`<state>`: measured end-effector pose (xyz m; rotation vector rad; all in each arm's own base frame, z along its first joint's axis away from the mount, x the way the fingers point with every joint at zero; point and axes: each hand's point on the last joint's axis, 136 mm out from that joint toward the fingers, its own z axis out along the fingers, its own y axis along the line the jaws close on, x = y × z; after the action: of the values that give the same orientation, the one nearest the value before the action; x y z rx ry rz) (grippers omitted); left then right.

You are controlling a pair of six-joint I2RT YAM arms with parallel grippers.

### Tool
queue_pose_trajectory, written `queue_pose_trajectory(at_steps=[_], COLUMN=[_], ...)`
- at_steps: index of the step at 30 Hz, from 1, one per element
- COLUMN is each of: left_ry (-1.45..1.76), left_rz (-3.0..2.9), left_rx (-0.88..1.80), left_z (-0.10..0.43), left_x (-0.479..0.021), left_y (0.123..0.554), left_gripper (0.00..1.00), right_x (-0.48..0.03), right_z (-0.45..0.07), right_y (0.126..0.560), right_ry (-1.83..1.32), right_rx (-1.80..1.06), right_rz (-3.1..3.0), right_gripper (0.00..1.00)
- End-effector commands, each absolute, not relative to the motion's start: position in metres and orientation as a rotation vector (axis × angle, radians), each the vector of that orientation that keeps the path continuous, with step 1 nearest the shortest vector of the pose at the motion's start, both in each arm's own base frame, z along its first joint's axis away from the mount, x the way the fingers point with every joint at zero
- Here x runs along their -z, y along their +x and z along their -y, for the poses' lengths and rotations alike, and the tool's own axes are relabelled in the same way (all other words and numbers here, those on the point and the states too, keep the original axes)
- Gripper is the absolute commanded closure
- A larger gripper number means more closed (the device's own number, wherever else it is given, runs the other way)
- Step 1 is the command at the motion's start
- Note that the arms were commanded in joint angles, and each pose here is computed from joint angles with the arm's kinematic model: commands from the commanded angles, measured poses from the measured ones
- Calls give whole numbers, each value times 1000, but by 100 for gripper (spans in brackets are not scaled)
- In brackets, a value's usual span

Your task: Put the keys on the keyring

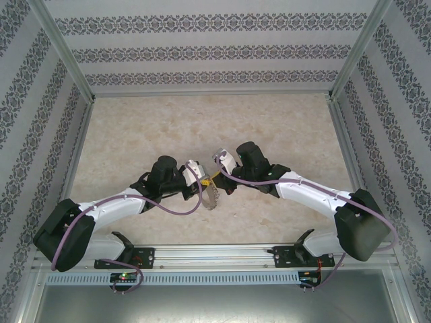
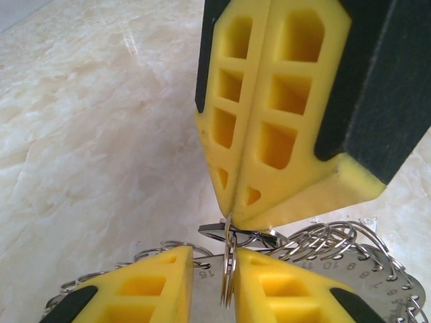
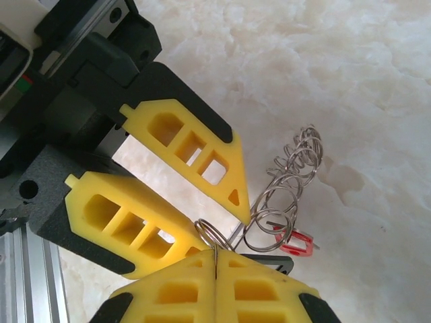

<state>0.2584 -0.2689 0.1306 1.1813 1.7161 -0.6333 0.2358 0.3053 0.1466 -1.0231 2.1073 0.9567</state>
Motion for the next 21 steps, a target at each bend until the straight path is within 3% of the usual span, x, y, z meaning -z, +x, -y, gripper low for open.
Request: queue_pose_trajectory(at_steps=[1, 12, 21], left_ry=[1215, 1233, 1171], left_rz=[-1680, -1686, -1634], left_rx=[655, 655, 655], left_z=[276, 276, 275], left_x=[-140, -138, -151], left_y=[256, 255, 256], left_gripper=[78, 100, 100], right_x=[-168, -167, -147], right_z=[-316, -310, -289], right_y=[228, 232, 244], right_ry=[-1086, -1057, -960], right_rx=[-1001, -957, -891], right_rz=[-2010, -2019, -2108], right_gripper=[100, 100, 100])
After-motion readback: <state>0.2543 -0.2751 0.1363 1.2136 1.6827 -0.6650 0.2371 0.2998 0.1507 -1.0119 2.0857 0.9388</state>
